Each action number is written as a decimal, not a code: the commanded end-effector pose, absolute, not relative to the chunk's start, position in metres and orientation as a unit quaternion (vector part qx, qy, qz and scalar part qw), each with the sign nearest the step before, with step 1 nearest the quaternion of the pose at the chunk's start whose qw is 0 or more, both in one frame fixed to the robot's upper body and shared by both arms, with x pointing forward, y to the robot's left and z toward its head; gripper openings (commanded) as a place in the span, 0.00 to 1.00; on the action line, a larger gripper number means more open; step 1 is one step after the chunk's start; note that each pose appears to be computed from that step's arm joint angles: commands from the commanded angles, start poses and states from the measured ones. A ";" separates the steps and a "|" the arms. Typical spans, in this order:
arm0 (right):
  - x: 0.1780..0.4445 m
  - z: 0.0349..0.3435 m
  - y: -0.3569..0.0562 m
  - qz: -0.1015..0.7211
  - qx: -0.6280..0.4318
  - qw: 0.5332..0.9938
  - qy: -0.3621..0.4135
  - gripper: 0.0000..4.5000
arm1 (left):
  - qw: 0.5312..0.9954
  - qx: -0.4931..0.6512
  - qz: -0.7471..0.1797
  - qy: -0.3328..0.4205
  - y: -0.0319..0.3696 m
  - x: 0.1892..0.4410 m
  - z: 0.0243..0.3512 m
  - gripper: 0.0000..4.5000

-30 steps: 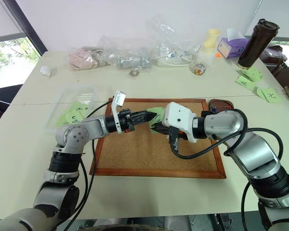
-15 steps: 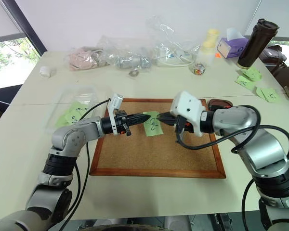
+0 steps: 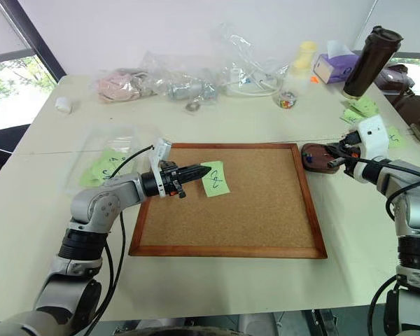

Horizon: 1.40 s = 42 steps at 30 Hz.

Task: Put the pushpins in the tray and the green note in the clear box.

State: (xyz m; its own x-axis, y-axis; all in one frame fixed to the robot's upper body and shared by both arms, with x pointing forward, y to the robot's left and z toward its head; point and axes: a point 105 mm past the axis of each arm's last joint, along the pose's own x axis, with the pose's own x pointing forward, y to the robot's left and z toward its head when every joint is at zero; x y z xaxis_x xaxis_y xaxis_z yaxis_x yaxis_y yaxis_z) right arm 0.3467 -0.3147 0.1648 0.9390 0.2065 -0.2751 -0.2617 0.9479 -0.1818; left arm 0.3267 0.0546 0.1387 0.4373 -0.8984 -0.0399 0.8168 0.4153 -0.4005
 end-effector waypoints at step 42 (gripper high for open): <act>0.316 0.217 -0.198 0.388 -0.083 0.916 0.054 0.98 | 0.863 -0.104 -0.492 0.047 0.076 0.324 0.175 0.00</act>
